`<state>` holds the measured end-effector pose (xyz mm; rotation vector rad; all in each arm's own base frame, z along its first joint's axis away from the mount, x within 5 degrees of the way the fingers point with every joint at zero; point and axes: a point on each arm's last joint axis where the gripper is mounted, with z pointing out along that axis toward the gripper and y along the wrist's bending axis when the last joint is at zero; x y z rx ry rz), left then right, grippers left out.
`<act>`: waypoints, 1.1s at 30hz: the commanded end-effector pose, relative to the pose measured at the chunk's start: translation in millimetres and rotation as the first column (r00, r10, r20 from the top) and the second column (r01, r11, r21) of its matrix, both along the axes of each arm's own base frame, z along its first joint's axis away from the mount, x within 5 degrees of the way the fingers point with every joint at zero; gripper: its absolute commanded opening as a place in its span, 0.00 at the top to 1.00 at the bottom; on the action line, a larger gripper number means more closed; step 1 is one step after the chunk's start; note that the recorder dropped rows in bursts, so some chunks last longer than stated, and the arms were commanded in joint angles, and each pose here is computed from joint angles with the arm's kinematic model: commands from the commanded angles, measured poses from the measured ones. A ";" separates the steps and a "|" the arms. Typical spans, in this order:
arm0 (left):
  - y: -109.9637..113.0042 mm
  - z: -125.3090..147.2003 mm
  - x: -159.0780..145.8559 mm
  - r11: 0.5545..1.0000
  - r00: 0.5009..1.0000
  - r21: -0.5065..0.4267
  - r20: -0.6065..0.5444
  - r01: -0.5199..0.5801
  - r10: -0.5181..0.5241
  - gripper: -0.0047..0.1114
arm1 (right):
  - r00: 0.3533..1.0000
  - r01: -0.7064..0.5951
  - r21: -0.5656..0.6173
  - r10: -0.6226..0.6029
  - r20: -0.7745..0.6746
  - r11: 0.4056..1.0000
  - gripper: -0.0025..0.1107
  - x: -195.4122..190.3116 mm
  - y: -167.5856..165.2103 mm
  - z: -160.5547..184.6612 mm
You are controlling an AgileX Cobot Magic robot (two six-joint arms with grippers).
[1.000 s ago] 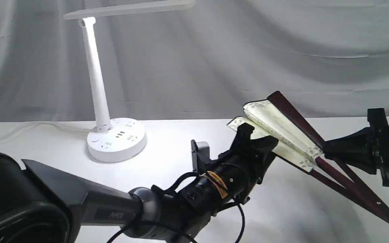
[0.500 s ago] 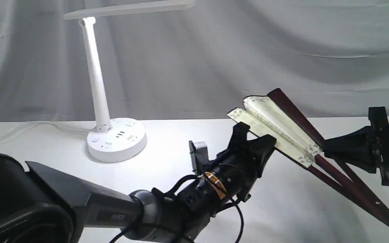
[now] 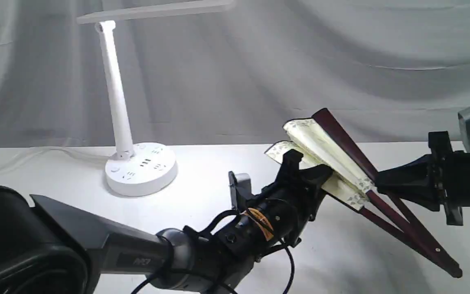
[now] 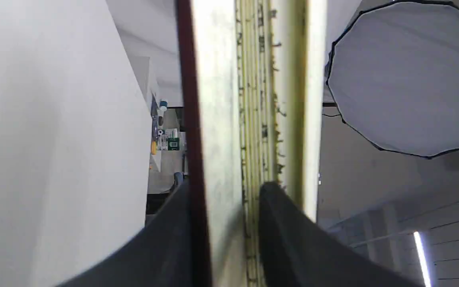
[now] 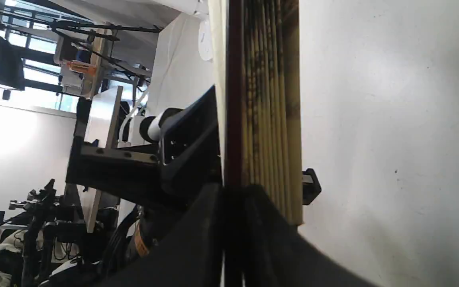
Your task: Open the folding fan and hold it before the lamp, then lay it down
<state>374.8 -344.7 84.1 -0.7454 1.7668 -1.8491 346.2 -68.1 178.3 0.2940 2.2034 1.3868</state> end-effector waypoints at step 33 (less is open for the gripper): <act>6.3 21.6 -2.1 0.963 0.962 -0.099 0.134 0.251 -0.237 0.96 | 0.999 -0.022 -0.015 0.022 0.038 1.000 0.70 7.5 -1.2 2.3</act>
